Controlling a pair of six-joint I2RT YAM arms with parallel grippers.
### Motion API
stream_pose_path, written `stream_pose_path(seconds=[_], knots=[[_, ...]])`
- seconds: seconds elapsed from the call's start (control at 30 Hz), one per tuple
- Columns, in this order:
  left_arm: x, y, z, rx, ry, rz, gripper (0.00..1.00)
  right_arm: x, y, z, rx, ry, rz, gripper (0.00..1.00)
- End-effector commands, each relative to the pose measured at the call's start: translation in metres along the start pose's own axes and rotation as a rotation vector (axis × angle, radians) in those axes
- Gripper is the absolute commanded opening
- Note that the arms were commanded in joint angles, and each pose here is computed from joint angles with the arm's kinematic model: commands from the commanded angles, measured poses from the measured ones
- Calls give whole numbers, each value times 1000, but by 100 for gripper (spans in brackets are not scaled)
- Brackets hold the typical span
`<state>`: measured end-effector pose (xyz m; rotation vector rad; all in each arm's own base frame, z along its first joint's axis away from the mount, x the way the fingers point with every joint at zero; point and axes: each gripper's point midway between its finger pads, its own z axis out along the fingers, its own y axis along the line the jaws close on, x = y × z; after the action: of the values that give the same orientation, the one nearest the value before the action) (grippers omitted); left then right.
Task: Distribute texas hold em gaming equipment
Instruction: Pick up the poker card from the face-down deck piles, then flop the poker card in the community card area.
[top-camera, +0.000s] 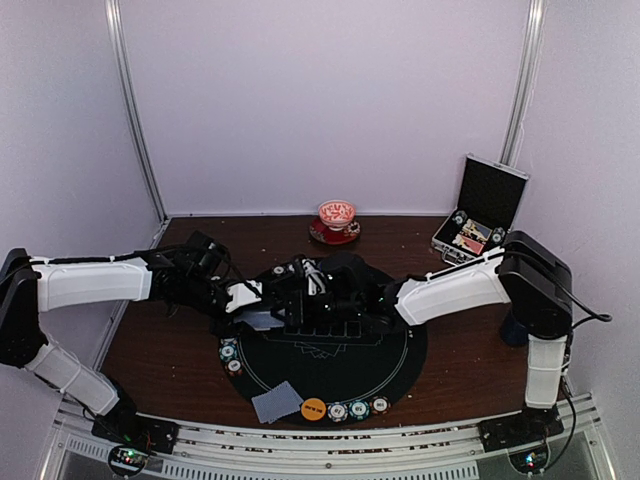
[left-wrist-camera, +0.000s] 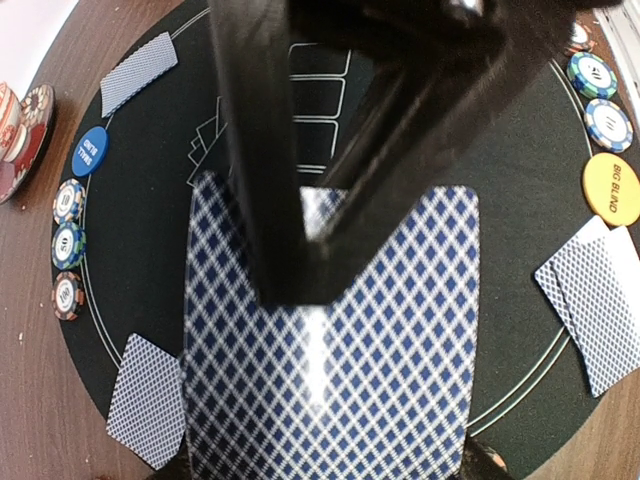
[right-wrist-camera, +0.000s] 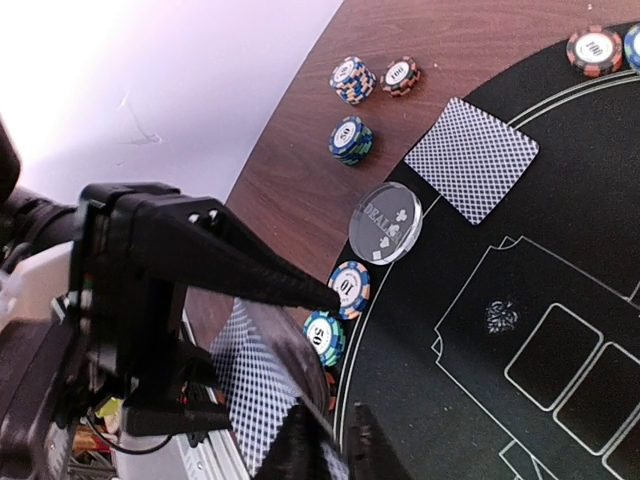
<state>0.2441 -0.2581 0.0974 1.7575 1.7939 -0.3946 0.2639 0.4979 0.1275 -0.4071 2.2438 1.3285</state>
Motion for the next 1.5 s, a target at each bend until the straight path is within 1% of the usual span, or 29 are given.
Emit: stream_pose_path(seconds=[0.0, 0.07, 0.2, 0.3, 0.5, 0.6, 0.7, 0.9, 1.17, 1.33, 1.47], knots=[[-11, 0, -1, 6, -45, 21, 59, -3, -15, -20, 53, -16, 24, 7], [-10, 0, 0, 6, -43, 20, 59, -4, -8, -27, 24, -22, 29, 0], [-10, 2, -1, -3, -42, 19, 59, -11, -3, -42, 20, -51, 23, 0], [-10, 4, -1, -13, -40, 16, 59, -24, -10, -60, 76, -99, 0, 0], [-6, 16, -4, -54, -27, -14, 59, -64, -27, -108, 338, -247, -140, 0], [-4, 26, -10, -79, -29, -32, 59, -73, -41, -123, 477, -279, -202, 0], [0, 37, -16, -106, -28, -53, 59, -79, -55, -126, 601, -293, -269, 0], [4, 60, -36, -151, -49, -103, 59, -87, -65, -106, 820, -282, -427, 0], [3, 71, -57, -196, -71, -111, 59, -78, -61, -59, 1007, -219, -630, 0], [2, 77, -65, -210, -83, -122, 59, -63, -60, -28, 1040, -156, -729, 0], [2, 80, -69, -215, -87, -126, 59, -45, -58, -1, 1006, -91, -795, 0]])
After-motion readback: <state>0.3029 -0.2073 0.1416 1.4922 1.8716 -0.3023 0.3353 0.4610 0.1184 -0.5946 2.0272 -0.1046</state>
